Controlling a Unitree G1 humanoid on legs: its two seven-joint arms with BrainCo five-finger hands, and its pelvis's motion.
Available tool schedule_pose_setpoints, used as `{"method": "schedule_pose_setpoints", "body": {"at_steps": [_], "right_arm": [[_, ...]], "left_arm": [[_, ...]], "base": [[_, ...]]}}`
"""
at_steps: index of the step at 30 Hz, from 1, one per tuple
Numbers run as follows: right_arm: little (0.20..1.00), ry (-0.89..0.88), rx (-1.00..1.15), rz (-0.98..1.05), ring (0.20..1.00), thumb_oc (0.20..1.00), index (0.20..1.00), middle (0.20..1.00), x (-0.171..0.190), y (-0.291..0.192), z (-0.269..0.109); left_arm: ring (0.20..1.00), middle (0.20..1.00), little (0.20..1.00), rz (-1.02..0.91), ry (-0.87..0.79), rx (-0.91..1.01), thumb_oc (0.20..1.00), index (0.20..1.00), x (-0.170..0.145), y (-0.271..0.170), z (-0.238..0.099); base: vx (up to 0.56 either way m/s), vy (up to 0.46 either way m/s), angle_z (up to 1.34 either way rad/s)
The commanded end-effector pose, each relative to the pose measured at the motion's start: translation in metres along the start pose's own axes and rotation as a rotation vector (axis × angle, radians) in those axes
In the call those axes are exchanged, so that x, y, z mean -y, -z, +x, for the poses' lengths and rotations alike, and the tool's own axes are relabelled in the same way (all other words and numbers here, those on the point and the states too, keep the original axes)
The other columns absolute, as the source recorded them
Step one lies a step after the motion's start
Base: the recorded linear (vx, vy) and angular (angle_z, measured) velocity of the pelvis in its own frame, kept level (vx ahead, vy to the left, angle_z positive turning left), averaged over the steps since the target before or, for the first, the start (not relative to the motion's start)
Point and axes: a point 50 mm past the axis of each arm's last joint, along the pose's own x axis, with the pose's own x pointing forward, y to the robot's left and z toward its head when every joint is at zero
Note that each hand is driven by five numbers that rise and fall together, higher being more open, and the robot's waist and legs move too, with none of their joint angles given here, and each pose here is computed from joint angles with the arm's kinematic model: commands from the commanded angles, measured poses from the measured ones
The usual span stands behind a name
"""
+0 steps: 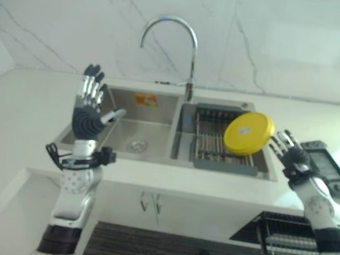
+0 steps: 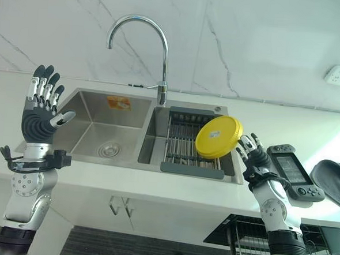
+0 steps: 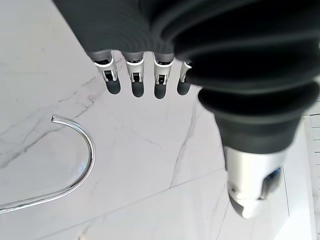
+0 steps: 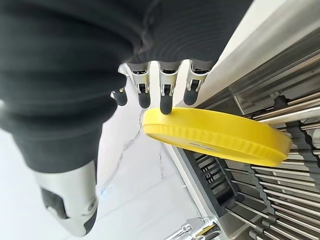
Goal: Place the dishes in the dishwasher.
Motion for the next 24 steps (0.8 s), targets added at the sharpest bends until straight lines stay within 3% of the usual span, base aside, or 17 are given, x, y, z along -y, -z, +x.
{"method": "schedule_pose_setpoints", "body": {"at_steps": [1, 24], "right_arm": [[1.000, 0.007, 0.131, -0.001, 1.000, 1.000, 1.000, 1.000, 0.001, -0.036, 0.007], [1.000, 0.015, 0.023, -0.019, 1.000, 1.000, 1.000, 1.000, 0.006, -0.021, 0.018]], "left_arm": [[1.000, 1.000, 1.000, 0.031, 0.020, 0.079, 1.000, 1.000, -0.006, -0.012, 0.011], [1.000, 1.000, 1.000, 0.022, 0.044, 0.064, 1.000, 1.000, 0.001, -0.009, 0.016]], "base": [[0.00, 0.000, 0.00], [0.00, 0.000, 0.00]]}}
